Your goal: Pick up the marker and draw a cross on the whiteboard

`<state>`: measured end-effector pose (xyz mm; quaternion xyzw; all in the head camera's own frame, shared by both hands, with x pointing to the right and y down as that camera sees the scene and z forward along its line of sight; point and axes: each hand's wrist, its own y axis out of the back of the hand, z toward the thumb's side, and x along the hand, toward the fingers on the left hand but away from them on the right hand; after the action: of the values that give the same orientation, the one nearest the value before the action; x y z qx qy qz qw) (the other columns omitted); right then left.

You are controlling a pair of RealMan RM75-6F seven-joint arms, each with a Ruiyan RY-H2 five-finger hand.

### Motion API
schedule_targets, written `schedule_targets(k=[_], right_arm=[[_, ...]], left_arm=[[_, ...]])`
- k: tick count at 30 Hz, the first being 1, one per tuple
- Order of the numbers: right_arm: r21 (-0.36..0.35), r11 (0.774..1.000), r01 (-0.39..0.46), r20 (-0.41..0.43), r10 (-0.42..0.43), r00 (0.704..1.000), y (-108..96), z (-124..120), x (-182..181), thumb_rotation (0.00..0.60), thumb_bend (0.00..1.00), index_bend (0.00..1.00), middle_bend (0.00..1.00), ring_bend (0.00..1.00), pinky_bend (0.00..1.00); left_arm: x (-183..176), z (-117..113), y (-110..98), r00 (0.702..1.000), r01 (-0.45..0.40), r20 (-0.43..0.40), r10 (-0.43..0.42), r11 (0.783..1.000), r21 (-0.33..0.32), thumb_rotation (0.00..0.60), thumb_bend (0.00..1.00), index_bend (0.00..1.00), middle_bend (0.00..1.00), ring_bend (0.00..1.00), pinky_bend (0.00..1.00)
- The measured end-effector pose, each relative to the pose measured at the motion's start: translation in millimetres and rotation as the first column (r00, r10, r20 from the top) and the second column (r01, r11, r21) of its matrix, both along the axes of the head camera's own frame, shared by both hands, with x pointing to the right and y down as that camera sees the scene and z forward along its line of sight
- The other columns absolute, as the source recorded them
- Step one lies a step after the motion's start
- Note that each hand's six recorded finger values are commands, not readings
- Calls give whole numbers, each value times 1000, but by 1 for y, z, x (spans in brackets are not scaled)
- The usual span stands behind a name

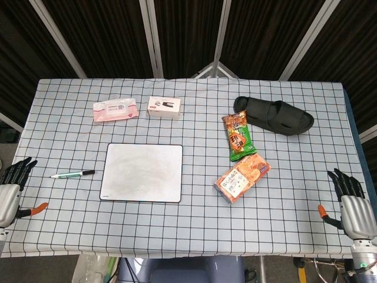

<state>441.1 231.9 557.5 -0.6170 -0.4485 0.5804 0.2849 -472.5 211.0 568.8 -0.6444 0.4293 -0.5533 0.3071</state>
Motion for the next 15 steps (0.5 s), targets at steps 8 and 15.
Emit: schedule_targets(k=[8, 15], right_arm=[[1, 1000, 1, 1, -1, 1000, 0, 0, 0, 600, 343, 0, 0, 0, 0], [2, 1000, 2, 4, -2, 1000, 0, -1, -1, 600, 343, 0, 0, 0, 0]], left_arm=[[0, 1, 1, 1000, -1, 7, 1, 1000, -5, 600, 67, 0, 0, 0, 0], [-1, 6, 2, 1000, 0, 16, 1, 1000, -28, 600, 101, 5, 0, 0, 0]])
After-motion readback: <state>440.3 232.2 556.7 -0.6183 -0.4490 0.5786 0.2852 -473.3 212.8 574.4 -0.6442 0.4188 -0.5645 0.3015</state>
